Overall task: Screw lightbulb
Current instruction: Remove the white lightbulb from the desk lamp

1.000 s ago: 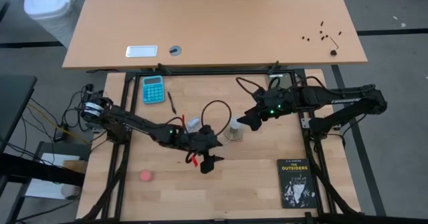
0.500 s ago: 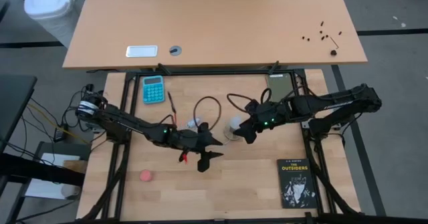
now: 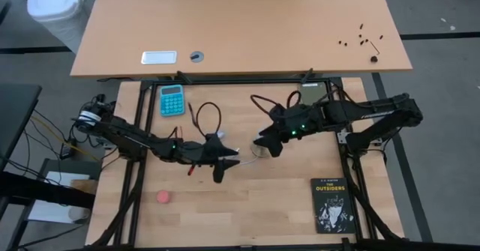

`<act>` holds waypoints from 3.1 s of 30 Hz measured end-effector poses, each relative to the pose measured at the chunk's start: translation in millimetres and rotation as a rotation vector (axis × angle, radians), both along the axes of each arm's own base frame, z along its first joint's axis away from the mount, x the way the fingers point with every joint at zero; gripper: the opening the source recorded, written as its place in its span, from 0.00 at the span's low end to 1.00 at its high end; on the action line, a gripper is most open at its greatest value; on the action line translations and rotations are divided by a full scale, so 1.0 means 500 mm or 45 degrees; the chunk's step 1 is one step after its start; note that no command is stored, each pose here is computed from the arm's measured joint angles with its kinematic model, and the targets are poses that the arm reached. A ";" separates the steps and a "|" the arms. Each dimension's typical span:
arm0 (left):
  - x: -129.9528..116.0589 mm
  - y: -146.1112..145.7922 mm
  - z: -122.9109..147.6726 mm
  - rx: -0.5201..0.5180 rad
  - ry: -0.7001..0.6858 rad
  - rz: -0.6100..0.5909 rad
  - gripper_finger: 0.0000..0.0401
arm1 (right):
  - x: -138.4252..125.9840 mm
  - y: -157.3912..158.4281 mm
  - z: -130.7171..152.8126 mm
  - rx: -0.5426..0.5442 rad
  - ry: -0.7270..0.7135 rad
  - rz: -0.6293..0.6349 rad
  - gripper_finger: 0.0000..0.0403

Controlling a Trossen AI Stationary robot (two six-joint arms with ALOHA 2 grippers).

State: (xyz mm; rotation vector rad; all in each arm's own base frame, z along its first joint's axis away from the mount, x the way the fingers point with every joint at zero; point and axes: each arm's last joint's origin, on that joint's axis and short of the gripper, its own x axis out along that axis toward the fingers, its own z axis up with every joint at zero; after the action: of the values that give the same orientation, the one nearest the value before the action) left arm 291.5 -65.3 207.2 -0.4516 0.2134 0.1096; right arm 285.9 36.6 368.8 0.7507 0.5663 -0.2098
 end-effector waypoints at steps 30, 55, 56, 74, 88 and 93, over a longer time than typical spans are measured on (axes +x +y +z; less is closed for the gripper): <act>-0.015 0.006 -0.038 -0.117 0.177 0.037 0.49 | 0.058 -0.038 -0.008 -0.107 0.635 -0.080 0.63; 0.047 0.046 -0.110 -0.335 0.132 0.279 0.49 | -0.033 -0.170 0.017 -0.495 0.929 0.065 0.63; 0.054 0.049 -0.105 -0.333 0.121 0.282 0.49 | -0.042 -0.180 0.026 -0.513 0.900 0.058 0.63; 0.078 0.078 -0.117 0.097 0.305 0.255 0.54 | -0.081 -0.210 0.054 -0.431 0.771 0.215 0.63; 0.209 0.072 -0.189 0.307 0.235 0.216 0.64 | -0.073 -0.199 0.052 -0.457 0.738 0.261 0.63; 0.251 0.074 -0.188 0.365 0.357 0.316 0.64 | -0.072 -0.197 0.033 -0.440 0.757 0.310 0.63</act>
State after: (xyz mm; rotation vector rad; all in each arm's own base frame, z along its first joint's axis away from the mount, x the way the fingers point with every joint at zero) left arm 416.8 -28.3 113.4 -0.1733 0.4106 0.4426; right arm 249.8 -61.7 385.1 0.2679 1.1449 -0.2974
